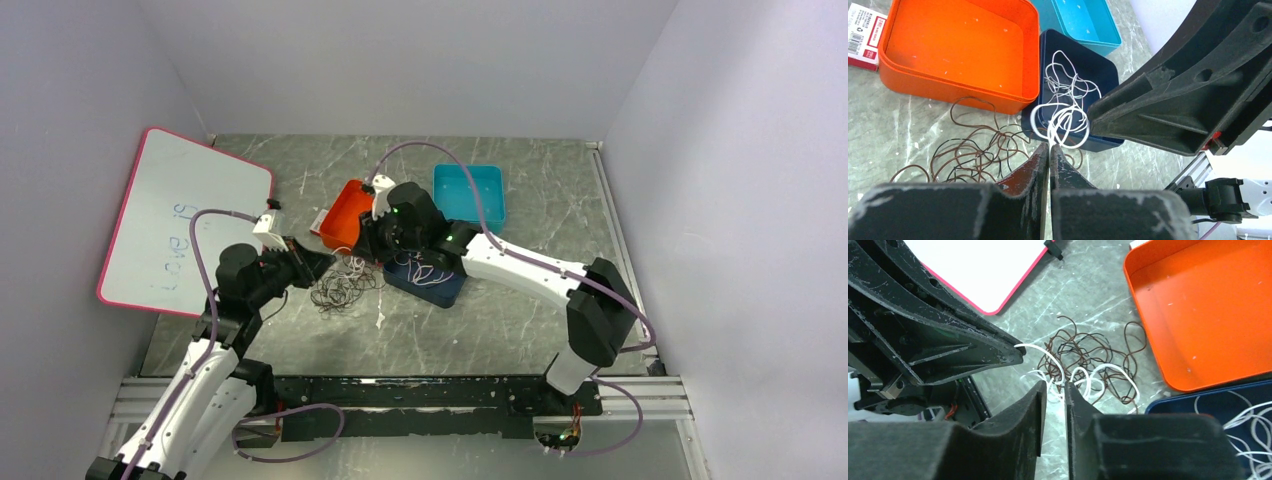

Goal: Untangle the cables

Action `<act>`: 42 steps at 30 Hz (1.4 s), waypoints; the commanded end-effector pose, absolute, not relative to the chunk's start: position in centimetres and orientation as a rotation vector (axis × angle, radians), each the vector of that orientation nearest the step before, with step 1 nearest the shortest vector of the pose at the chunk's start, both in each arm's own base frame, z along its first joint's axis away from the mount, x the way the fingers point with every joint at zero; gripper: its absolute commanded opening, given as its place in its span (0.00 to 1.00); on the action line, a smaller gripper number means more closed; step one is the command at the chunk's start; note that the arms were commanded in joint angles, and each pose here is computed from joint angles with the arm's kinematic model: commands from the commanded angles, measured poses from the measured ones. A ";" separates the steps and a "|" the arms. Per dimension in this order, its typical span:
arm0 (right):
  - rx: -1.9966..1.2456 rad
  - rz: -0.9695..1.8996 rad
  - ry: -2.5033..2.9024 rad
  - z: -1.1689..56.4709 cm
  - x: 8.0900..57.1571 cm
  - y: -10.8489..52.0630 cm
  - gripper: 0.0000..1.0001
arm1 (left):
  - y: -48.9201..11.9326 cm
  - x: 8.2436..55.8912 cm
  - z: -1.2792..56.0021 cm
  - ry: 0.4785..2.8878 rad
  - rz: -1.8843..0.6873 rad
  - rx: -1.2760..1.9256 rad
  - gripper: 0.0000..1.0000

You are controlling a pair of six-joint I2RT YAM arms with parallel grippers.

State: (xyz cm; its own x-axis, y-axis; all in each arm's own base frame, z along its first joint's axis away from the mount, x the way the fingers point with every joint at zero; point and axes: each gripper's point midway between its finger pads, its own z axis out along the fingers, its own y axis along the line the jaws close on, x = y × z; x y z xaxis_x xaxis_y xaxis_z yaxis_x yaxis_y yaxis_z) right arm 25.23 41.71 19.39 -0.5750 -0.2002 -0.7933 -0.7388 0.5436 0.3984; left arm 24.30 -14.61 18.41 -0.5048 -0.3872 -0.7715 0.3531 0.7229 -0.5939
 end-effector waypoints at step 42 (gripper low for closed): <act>-1.051 0.842 1.784 22.1 27.0 41.8 0.00 | -16.1 24.0 21.6 1.832 -0.988 0.088 0.41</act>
State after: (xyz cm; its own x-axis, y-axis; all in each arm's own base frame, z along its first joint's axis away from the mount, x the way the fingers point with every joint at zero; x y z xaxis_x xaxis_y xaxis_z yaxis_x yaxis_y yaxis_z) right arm 25.07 42.27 18.71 -0.2440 -0.4167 -0.8757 -0.9496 0.2857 0.1286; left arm 23.01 -16.72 19.72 -0.5264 -0.3316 -0.7829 0.4911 0.6331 -0.5983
